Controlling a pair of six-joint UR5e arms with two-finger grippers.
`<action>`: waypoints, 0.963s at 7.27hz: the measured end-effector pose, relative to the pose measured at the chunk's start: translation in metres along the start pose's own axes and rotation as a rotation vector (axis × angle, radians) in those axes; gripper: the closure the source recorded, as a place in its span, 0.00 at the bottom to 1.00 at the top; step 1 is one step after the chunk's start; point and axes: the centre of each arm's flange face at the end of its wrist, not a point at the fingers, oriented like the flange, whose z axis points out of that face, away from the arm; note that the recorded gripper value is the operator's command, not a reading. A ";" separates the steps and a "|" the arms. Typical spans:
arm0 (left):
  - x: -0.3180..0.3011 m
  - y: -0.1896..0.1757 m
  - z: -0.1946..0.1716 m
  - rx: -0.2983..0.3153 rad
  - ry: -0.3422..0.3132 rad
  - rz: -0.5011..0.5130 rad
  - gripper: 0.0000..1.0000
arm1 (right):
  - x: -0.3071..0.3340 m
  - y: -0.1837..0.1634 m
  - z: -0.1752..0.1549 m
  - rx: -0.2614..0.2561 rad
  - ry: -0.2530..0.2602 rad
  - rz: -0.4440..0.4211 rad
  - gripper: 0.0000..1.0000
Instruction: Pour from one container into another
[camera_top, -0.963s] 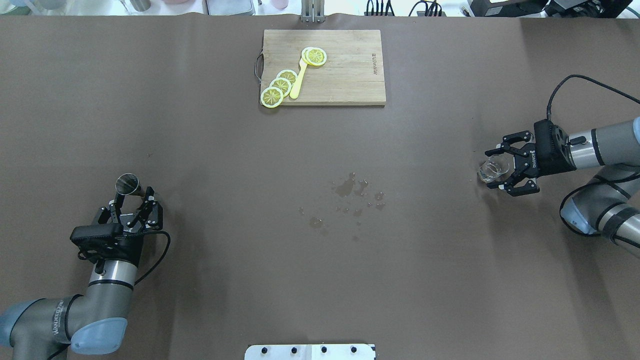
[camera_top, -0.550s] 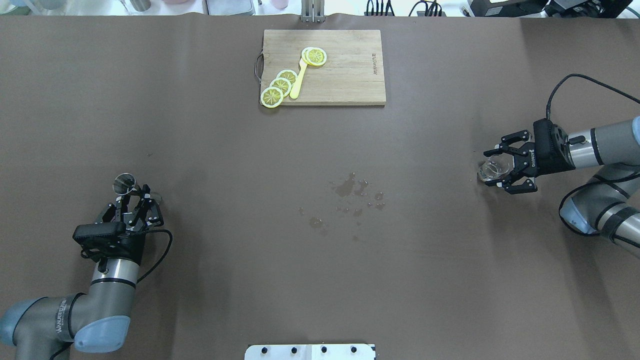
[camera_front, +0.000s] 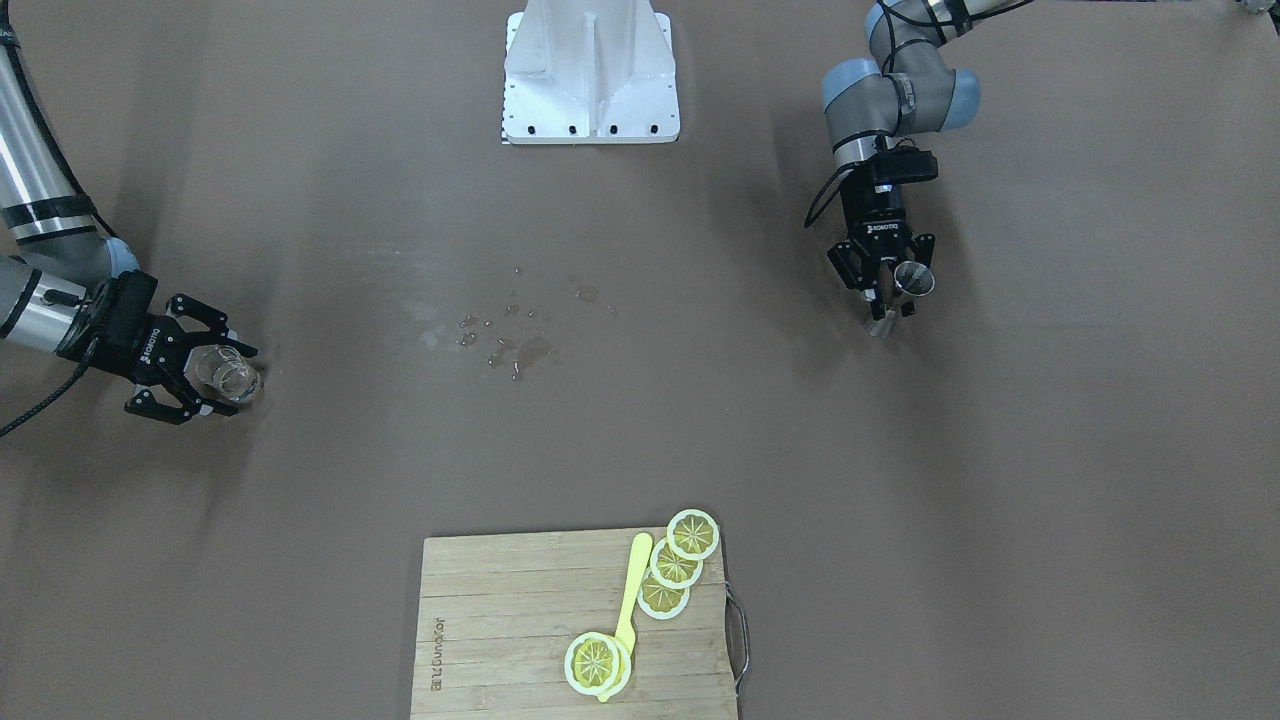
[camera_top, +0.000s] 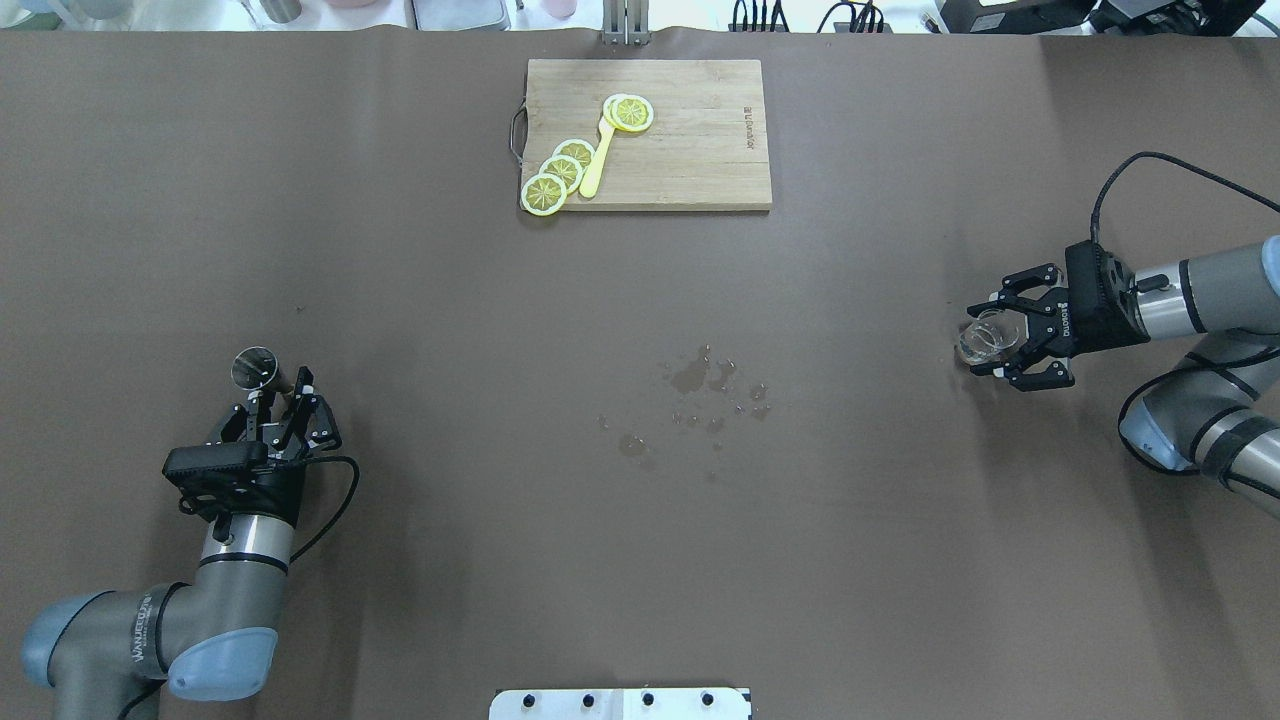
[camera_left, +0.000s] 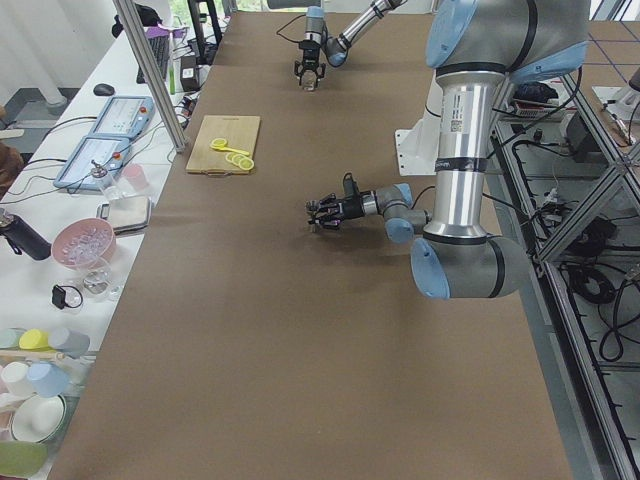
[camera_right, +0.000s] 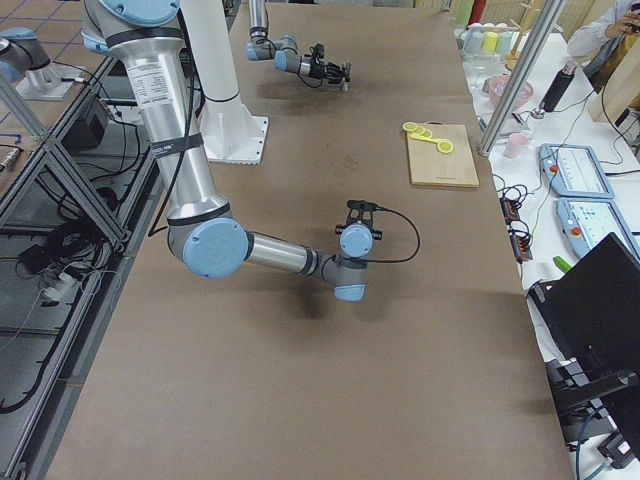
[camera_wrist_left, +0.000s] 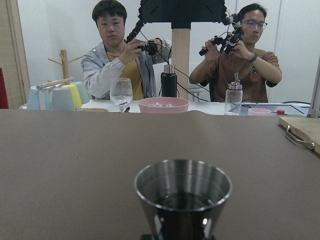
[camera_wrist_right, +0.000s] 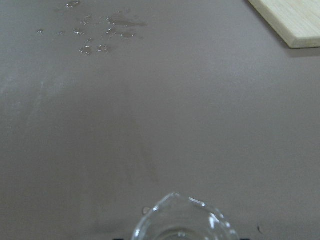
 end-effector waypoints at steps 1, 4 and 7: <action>0.000 0.003 0.002 0.001 -0.002 0.004 0.60 | -0.001 0.001 0.001 -0.001 -0.001 0.001 0.19; 0.001 0.002 0.004 0.003 -0.004 -0.003 1.00 | -0.001 0.002 0.001 -0.003 -0.003 0.002 0.32; 0.004 -0.018 0.009 0.019 -0.007 -0.026 1.00 | -0.001 0.002 0.002 -0.003 -0.002 0.003 0.50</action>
